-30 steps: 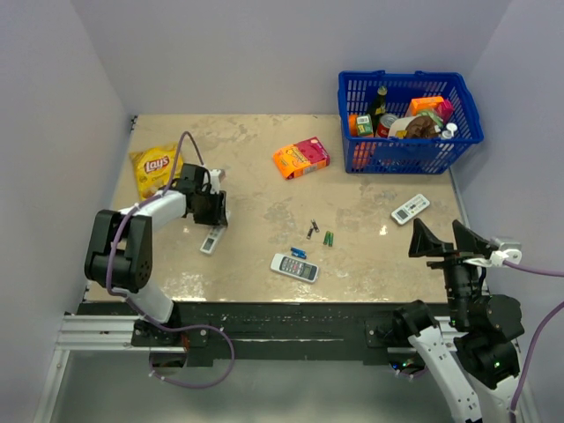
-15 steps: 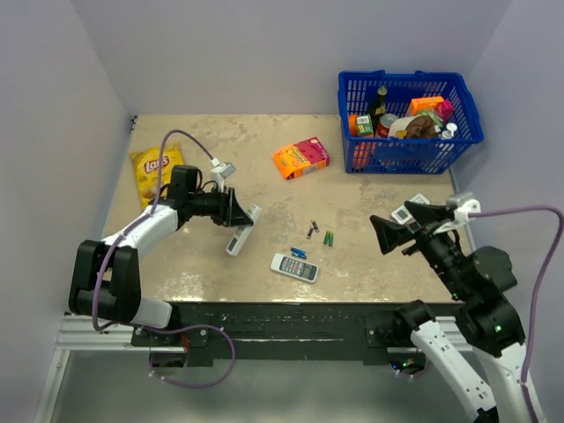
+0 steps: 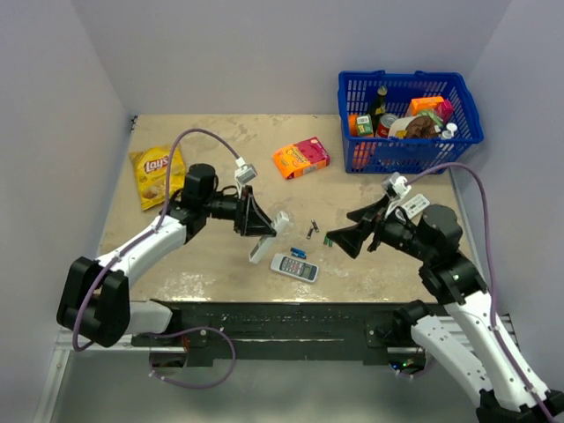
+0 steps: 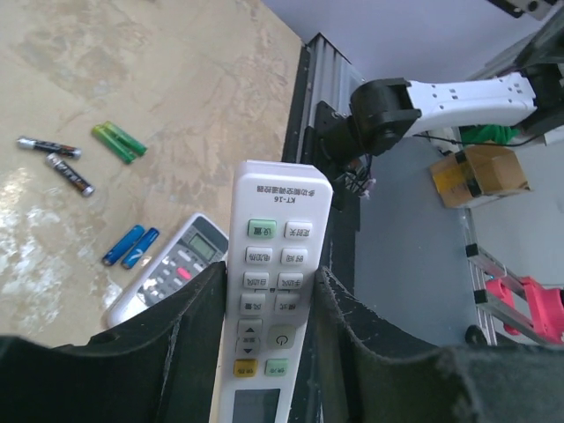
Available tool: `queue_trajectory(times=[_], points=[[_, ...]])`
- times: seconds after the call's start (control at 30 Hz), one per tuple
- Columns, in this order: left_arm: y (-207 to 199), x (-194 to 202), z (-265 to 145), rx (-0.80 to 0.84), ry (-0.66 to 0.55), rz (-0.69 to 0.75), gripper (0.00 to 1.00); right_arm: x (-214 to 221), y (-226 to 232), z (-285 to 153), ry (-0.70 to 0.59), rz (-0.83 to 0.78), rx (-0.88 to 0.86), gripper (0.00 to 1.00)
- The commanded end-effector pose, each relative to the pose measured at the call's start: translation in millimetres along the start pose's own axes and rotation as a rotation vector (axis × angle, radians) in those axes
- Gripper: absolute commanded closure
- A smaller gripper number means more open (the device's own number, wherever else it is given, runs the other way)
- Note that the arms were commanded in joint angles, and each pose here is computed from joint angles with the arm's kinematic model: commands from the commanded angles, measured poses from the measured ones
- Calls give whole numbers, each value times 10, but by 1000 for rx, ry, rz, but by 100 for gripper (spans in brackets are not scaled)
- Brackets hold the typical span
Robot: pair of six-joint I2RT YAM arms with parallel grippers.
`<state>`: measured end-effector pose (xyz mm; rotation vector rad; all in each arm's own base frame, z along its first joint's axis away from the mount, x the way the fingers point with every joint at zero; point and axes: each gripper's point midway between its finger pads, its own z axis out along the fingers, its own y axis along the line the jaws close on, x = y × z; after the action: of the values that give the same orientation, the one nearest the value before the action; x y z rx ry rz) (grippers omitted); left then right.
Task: Load the batteries into the remote control
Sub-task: Pick up the remote control from the center of the board, then adjust the remote control.
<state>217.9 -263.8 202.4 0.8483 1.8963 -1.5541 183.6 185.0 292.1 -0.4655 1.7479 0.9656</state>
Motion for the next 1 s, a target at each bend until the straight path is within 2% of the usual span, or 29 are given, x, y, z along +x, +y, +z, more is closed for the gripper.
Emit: queue_trajectory(times=[0.0,0.27,0.53,0.97], points=[[-331,-173,134,101,-4,86,99,49,252,131,27,34,-195,2],[-765,-139,447,221,72,166,99,151,335,258,58,75,-313,2],[-995,-73,645,277,129,204,99,241,427,273,104,79,-399,5],[-1089,-112,730,285,143,232,99,433,520,234,164,107,-476,18]])
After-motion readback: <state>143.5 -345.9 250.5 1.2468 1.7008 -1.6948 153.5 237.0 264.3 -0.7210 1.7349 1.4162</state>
